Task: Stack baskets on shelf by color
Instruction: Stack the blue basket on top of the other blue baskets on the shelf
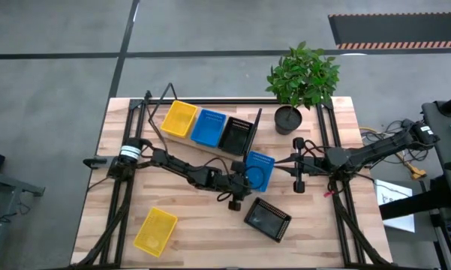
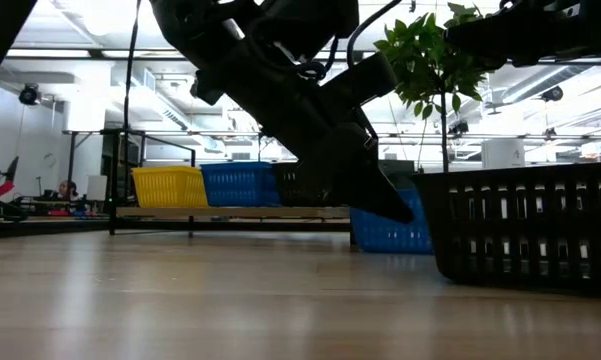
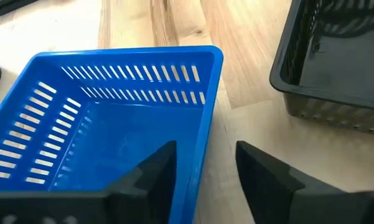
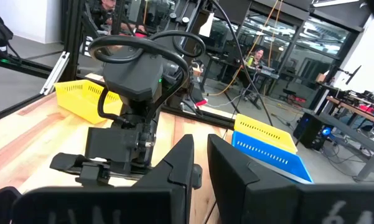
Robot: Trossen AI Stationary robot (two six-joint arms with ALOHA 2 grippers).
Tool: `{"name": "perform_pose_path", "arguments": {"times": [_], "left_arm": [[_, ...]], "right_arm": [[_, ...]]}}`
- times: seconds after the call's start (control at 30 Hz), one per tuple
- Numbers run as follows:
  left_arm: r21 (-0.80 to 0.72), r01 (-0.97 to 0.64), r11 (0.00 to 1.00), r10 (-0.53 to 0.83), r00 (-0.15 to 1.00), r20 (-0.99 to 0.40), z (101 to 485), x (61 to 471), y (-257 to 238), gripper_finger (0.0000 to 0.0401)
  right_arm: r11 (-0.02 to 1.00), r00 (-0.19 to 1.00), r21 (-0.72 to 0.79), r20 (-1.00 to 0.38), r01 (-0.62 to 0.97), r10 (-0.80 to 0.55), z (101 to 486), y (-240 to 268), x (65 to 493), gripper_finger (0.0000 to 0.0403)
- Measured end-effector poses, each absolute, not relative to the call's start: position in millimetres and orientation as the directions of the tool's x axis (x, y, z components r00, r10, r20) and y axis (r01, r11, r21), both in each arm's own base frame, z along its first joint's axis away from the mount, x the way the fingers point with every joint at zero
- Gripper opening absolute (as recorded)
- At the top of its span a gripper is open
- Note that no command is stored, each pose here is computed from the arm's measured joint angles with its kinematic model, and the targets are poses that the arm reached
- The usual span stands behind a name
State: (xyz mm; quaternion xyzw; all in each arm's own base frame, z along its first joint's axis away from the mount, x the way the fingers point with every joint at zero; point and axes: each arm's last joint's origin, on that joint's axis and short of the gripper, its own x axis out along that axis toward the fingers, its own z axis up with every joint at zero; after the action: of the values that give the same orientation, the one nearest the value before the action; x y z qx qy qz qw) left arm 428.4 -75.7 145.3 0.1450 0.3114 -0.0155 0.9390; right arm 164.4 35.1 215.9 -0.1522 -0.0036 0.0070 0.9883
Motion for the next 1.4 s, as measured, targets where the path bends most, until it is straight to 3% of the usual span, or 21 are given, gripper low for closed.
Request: {"name": "perform_pose_path", "arguments": {"times": [0.3, 0.6, 1.0, 1.4], "left_arm": [[0.263, 0.120, 0.957, 0.061, 0.805, -0.590, 145.2, 428.3, -75.7, 0.0064], [0.258, 0.117, 0.959, 0.050, 0.827, -0.560, 160.9, 426.4, -76.0, 0.0005], [0.200, 0.176, 0.964, -0.069, 0.890, -0.451, 221.3, 409.8, -79.0, 0.0000], [0.115, 0.416, 0.902, -0.360, 0.871, -0.334, 291.0, 370.0, -101.6, 0.0000]], "right_arm": [[0.954, 1.000, -0.301, 0.005, -0.013, 0.015, 215.9, 35.1, 164.4, 0.0038], [0.954, 1.000, -0.301, 0.005, -0.013, 0.015, 215.8, 35.1, 164.4, 0.0038], [0.954, 1.000, -0.301, 0.005, -0.013, 0.015, 216.2, 35.1, 164.4, 0.0038], [0.953, 1.000, -0.301, 0.002, -0.013, 0.015, 215.9, 35.1, 164.4, 0.0038]]}}
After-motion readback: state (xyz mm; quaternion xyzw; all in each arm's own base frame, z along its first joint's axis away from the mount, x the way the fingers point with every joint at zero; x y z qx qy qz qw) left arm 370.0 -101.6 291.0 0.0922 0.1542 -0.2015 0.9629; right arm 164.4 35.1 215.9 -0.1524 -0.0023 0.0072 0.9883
